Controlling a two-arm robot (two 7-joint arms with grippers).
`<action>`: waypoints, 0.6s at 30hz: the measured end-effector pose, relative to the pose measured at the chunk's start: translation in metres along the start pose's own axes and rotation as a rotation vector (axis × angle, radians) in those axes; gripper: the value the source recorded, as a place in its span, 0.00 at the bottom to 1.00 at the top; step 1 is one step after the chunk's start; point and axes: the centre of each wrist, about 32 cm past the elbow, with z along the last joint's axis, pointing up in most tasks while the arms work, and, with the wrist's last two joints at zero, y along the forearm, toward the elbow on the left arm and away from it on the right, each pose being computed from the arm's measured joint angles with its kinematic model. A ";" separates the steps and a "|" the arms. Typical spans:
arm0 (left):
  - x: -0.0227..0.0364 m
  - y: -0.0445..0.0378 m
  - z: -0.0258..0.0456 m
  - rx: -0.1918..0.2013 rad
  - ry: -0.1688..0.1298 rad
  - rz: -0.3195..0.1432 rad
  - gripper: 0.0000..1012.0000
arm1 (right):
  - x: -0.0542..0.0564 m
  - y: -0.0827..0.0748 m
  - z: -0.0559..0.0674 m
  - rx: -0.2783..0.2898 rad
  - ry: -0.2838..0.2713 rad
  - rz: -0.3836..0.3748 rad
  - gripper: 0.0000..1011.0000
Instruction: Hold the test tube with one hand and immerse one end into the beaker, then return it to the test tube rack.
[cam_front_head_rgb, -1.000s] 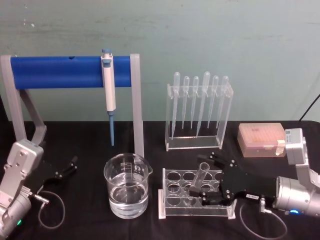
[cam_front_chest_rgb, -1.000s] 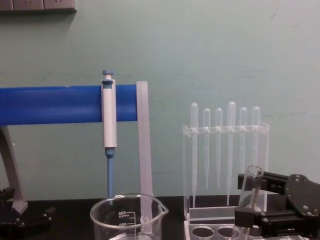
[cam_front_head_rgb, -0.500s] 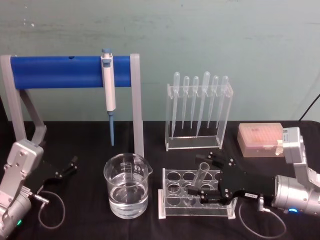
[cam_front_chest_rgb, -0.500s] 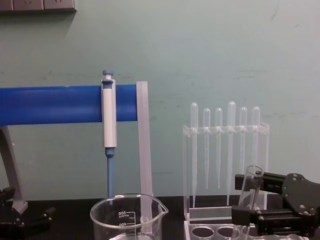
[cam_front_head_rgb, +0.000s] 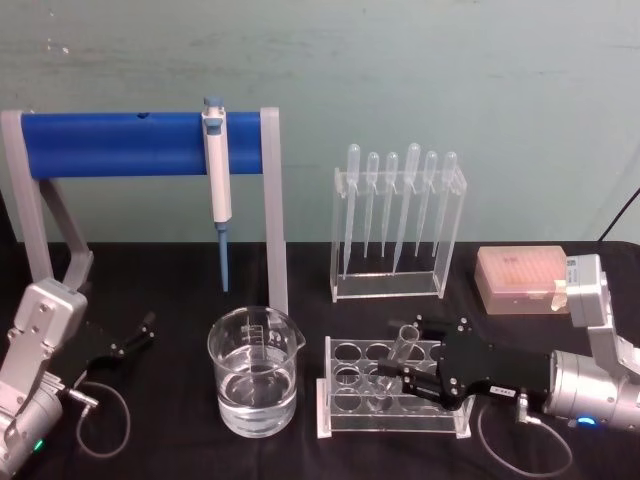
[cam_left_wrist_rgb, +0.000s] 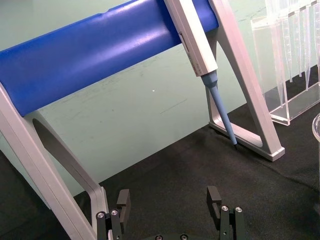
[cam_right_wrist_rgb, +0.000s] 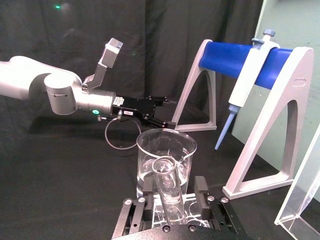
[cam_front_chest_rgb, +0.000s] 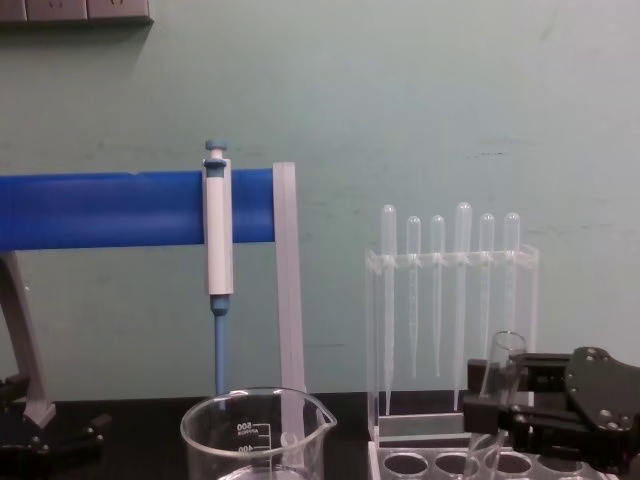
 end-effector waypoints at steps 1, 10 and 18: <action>0.0000 0.0000 0.0000 0.000 0.000 0.000 0.99 | 0.000 0.000 0.000 0.000 0.000 0.000 0.51; 0.0000 0.0000 0.0000 0.000 0.000 0.000 0.99 | 0.000 0.000 0.000 0.001 0.000 -0.001 0.23; 0.0000 0.0000 0.0000 0.000 0.000 0.000 0.99 | 0.000 0.000 0.001 -0.001 -0.001 0.001 0.23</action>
